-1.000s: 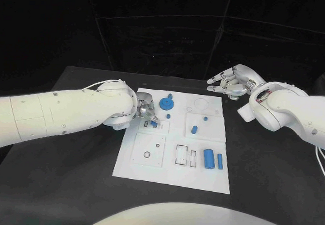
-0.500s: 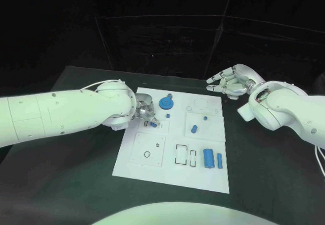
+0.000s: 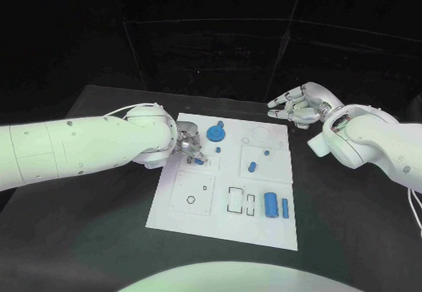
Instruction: Assemble the parts on the task board
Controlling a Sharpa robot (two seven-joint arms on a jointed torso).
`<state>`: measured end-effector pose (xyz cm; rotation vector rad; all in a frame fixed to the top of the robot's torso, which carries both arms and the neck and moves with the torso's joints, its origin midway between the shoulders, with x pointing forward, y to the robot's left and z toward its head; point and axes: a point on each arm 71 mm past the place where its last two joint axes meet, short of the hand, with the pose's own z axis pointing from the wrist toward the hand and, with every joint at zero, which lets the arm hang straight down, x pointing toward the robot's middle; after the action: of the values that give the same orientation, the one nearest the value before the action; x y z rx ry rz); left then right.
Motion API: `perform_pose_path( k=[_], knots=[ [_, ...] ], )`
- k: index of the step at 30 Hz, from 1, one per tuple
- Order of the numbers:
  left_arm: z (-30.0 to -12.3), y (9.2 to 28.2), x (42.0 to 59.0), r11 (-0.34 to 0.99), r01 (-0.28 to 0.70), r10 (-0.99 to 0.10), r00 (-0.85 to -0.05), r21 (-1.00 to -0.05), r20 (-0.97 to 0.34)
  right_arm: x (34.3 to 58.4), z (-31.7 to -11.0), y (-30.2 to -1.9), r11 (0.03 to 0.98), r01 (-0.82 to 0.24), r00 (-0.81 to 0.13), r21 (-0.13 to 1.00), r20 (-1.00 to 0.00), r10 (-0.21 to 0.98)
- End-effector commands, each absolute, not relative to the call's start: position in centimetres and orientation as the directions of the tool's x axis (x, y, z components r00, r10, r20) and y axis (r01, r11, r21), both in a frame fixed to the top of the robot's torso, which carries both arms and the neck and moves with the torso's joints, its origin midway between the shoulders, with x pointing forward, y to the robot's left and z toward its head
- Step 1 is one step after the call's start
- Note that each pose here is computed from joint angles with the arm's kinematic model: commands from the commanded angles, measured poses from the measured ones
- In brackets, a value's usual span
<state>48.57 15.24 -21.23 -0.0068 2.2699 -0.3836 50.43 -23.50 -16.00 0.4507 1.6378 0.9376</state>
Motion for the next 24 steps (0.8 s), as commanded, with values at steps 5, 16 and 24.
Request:
perform_pose_path(
  k=[5, 16, 24],
  knots=[
    [-21.67, 15.4, 48.63, 0.96, 0.115, -0.114, -0.675, -0.257, -0.729, 50.45, -15.84, -23.38, 0.604, -0.194, -0.29, 0.773, -0.633, 0.717],
    [-21.84, 15.21, 49.07, 0.963, 0.116, -0.098, -0.686, -0.242, -0.721, 50.43, -15.84, -23.31, 0.603, -0.195, -0.293, 0.773, -0.633, 0.717],
    [-21.9, 15.25, 49.25, 0.965, 0.114, -0.094, -0.689, -0.236, -0.718, 50.41, -15.85, -23.33, 0.604, -0.194, -0.295, 0.773, -0.633, 0.716]
  ],
)
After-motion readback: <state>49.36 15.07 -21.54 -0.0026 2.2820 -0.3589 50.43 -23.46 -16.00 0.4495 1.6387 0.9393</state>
